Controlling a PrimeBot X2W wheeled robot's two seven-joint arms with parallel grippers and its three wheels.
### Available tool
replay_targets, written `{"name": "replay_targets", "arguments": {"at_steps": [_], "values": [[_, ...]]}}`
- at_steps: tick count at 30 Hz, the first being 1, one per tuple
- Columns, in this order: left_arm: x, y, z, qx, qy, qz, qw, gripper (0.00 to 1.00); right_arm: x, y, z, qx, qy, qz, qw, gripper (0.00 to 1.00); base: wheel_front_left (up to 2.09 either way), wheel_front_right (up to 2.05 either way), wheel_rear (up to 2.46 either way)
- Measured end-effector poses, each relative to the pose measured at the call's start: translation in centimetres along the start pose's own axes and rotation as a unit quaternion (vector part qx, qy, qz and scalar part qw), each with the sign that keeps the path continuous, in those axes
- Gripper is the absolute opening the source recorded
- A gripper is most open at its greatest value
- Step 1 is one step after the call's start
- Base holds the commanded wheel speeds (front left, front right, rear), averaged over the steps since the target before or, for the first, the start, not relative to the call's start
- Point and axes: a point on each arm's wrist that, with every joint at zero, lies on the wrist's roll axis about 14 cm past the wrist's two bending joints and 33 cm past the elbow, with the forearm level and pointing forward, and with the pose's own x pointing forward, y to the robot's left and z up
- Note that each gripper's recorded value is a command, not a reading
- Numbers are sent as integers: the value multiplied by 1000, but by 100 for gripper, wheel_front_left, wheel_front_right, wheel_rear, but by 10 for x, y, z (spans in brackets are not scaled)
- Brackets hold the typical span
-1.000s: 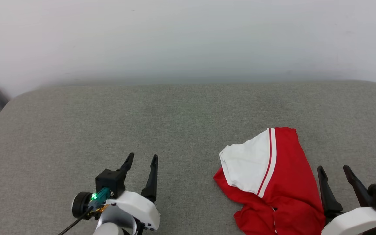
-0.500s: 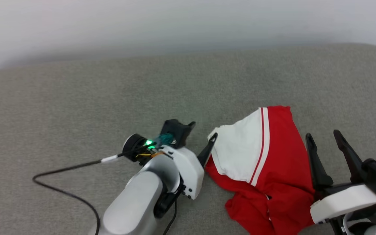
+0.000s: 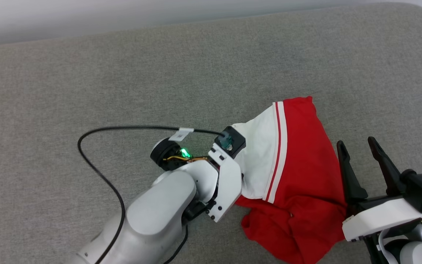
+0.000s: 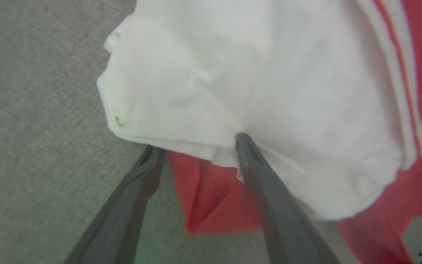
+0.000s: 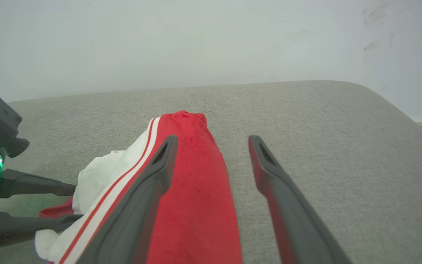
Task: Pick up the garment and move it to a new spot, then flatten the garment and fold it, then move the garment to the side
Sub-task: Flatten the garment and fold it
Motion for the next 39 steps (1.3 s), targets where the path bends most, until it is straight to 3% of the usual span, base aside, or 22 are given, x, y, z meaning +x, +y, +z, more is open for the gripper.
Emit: {"name": "replay_targets", "arguments": {"at_steps": [2, 3, 5, 6, 12, 20, 25, 32, 33, 34, 35, 36, 39], "values": [[1, 0, -5, 12, 35, -12, 999, 94, 1, -1, -4, 3, 5, -2, 1000, 100, 0, 0, 0], [2, 0, -7, 17, 50, -17, 998, 52, 2, -1, -5, 4, 5, -2, 1000, 100, 0, 0, 0], [2, 1, -9, 23, 70, -24, 997, 27, 3, -3, -6, 5, 4, -4, 1000, 100, 0, 0, 0], [2, 0, -9, 24, 73, -29, 997, 0, 3, -3, -8, 5, 7, -5, 1000, 100, 0, 0, 0], [-4, 5, 2, 28, 35, -21, 999, 0, 0, -7, -9, 9, 6, -11, 1000, 100, 0, 0, 0], [-48, 32, 30, -10, -79, 64, 995, 0, -7, 2, 2, 10, -5, 3, 1000, 100, 0, 0, 0], [-83, 47, -11, -77, -79, 120, 987, 0, -8, 14, 9, 11, -11, 20, 1000, 100, 0, 0, 0], [-114, 30, -106, -221, -29, 168, 960, 0, -13, 29, 22, 10, -25, 44, 999, 100, 0, 0, 0], [-115, 25, -112, -236, -30, 168, 957, 15, -14, 30, 22, 10, -25, 45, 999, 100, 0, 0, 0], [-117, 22, -117, -247, -31, 169, 954, 42, -14, 32, 23, 9, -25, 48, 998, 100, 0, 0, 0], [-117, 18, -119, -260, -35, 168, 950, 86, -14, 33, 24, 9, -27, 49, 998, 100, 0, 0, 0], [-117, 15, -121, -274, -40, 169, 946, 100, -15, 34, 26, 8, -28, 52, 998, 100, 0, 0, 0], [-122, 16, -120, -284, -64, 184, 939, 100, -17, 38, 30, 5, -31, 57, 998, 100, 0, 0, 0]]}}
